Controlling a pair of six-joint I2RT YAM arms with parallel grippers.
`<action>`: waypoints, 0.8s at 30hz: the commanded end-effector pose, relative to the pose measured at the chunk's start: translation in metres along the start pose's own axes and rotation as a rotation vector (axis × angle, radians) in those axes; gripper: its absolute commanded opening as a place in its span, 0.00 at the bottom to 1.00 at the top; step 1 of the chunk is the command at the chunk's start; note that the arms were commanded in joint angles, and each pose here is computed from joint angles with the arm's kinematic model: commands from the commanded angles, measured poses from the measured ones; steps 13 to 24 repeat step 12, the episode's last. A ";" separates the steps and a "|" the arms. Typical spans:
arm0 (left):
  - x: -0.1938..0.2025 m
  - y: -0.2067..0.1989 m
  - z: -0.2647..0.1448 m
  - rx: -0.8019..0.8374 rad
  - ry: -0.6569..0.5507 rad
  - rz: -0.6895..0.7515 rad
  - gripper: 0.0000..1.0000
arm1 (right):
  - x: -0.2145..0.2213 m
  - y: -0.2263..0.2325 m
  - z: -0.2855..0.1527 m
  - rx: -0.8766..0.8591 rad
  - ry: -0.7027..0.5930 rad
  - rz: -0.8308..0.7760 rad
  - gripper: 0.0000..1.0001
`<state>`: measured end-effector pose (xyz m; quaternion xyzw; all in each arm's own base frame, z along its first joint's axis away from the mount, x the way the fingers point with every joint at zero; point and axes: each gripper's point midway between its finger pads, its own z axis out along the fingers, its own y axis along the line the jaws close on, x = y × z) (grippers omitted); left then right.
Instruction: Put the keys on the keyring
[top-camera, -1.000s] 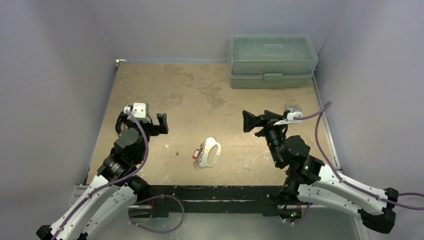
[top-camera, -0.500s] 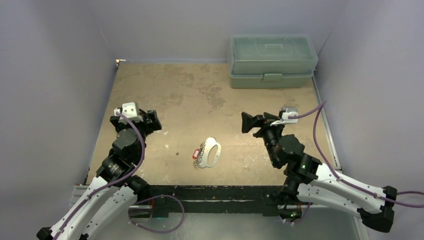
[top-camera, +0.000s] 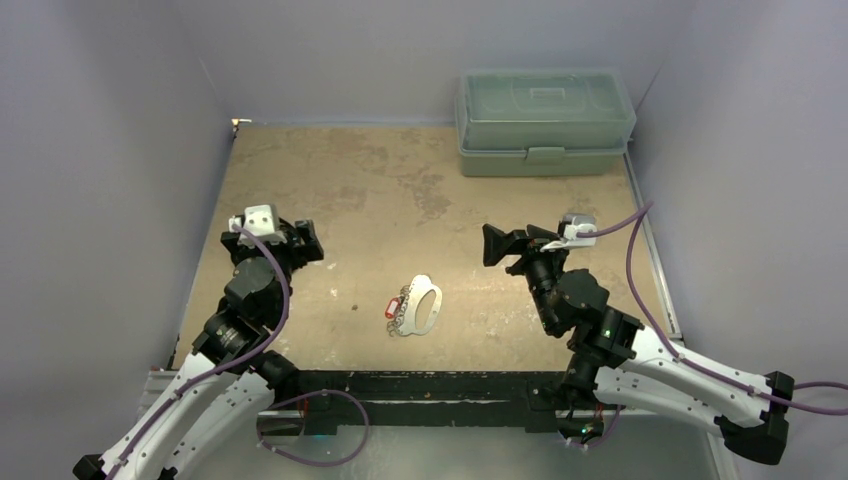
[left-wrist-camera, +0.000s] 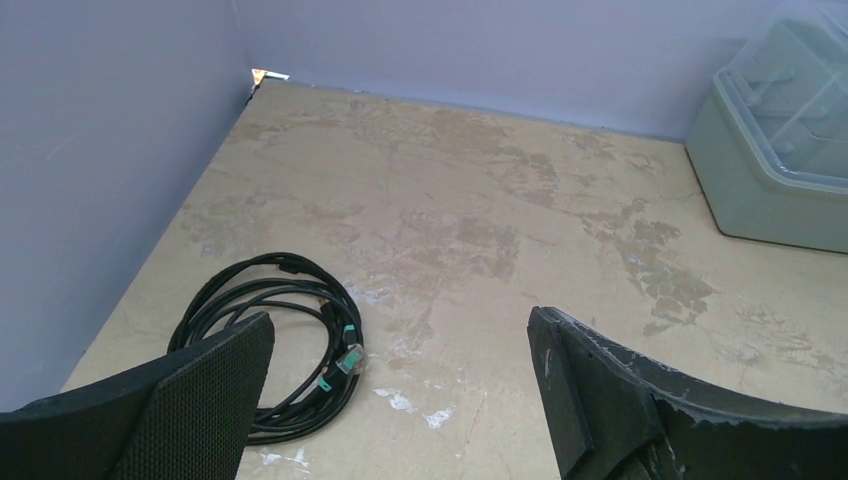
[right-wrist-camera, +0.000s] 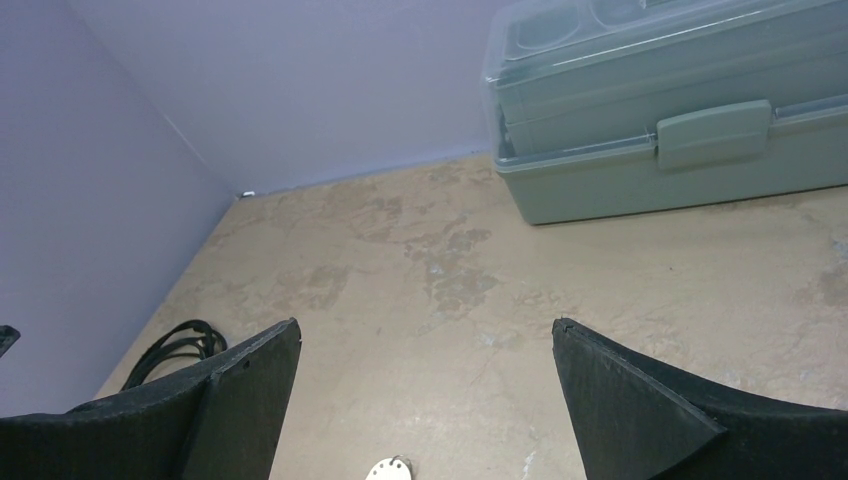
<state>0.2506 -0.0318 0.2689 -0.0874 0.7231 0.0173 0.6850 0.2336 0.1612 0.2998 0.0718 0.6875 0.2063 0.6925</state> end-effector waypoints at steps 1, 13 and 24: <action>-0.016 -0.003 -0.001 0.017 -0.036 -0.036 0.97 | -0.001 -0.004 0.001 0.027 -0.013 0.015 0.99; -0.017 -0.004 -0.001 0.025 -0.035 -0.034 0.97 | -0.004 0.005 0.001 -0.024 -0.017 -0.001 0.99; -0.017 -0.004 -0.001 0.025 -0.035 -0.034 0.97 | -0.004 0.005 0.001 -0.024 -0.017 -0.001 0.99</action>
